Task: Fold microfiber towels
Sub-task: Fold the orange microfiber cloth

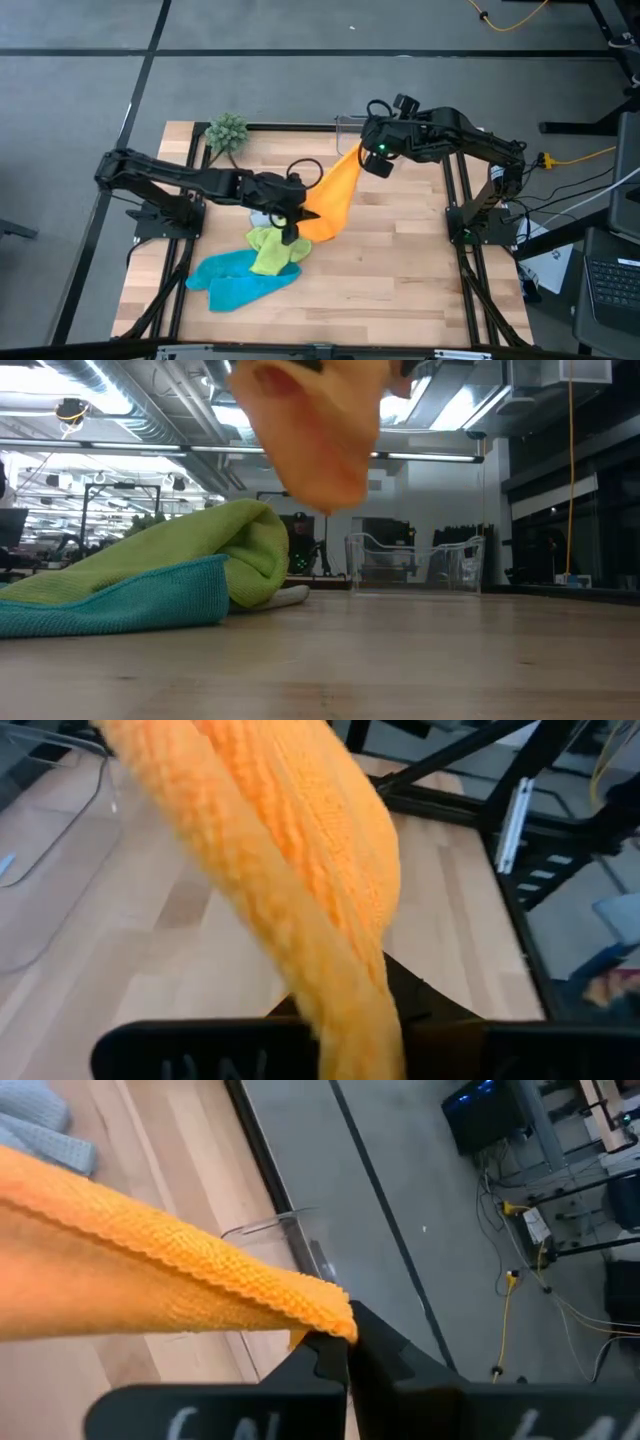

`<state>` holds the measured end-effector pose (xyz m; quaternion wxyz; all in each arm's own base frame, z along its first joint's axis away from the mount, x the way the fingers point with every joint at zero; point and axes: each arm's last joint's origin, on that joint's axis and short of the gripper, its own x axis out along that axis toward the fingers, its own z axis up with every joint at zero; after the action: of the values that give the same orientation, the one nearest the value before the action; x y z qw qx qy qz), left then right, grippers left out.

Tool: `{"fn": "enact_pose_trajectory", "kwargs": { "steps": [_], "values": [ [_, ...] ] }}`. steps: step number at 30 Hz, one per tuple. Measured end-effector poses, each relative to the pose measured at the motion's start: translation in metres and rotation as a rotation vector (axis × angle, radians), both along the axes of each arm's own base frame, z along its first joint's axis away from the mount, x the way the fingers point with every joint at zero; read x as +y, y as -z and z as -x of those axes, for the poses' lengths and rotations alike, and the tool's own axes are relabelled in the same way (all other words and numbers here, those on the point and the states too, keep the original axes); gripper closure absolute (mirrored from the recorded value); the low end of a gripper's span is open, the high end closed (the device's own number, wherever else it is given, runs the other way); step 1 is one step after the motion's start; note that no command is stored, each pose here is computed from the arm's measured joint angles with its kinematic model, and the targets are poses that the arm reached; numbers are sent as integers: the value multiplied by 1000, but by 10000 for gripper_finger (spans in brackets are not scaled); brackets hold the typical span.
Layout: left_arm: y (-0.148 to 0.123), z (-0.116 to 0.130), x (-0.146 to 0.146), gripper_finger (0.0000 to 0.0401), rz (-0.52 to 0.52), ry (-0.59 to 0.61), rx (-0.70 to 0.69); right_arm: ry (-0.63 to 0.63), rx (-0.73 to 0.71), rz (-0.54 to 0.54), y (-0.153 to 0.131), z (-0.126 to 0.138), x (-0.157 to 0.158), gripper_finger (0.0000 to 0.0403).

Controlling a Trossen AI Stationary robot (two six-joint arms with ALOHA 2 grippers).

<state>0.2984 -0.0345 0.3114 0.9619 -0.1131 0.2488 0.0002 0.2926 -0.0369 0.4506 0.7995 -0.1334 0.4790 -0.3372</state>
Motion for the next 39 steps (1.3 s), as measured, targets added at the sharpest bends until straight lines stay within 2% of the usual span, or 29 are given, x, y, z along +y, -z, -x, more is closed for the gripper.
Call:
{"fn": "enact_pose_trajectory", "kwargs": {
  "steps": [6,13,19,26,30,35,39],
  "values": [
    [-20,29,-9,401,51,-11,-2,14,-3,0,0,0,-4,402],
    [-27,55,-10,401,14,-156,45,-9,-1,-39,1,0,-4,402],
    [-27,58,-6,368,21,-218,51,4,11,-14,1,1,-4,402],
    [-19,64,-6,301,-2,-222,144,83,24,132,-3,5,-8,402],
    [-19,64,-5,281,-18,-245,144,55,37,119,-3,4,-7,402],
    [-20,64,-5,278,-23,-244,133,36,34,99,-3,3,-5,402],
    [-21,57,-6,278,-55,-223,93,-52,54,40,-1,1,0,402]
  ]
}}
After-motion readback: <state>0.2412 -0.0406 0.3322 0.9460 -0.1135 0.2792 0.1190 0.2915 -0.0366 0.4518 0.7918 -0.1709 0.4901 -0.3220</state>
